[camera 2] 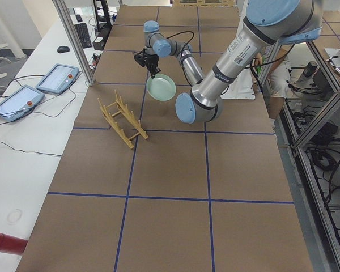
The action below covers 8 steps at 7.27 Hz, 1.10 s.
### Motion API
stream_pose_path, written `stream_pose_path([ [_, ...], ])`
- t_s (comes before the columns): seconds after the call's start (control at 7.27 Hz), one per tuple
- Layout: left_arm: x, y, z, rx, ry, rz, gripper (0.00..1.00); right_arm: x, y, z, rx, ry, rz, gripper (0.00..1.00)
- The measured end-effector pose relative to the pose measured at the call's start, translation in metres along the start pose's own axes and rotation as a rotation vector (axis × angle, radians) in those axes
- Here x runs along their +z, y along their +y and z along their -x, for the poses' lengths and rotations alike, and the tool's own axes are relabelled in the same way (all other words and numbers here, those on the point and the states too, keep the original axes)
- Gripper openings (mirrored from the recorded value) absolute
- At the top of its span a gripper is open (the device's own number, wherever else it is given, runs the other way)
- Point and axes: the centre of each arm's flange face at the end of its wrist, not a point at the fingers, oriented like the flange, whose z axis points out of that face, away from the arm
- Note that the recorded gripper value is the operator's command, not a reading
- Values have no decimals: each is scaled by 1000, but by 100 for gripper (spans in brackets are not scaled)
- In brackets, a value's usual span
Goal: Place plate on table
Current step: 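Carry the plate with the left gripper toward the robot and lower it, then set the plate flat on the table, open the left gripper, withdraw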
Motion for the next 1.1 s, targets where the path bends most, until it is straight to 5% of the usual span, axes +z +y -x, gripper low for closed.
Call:
stream_pose_path([
  [0.28,58,30,7,5,-144,16,0,0,0,0,0,0,0,100],
  [0.41,86,44,15,10,-204,20,27,0,0,0,0,0,0,100],
  [0.55,108,58,27,21,-250,26,99,0,0,0,1,0,1,100],
  [0.83,124,76,41,42,-280,41,100,0,0,0,0,0,0,100],
  [1.1,59,34,25,82,-156,9,100,0,0,0,0,0,0,100],
])
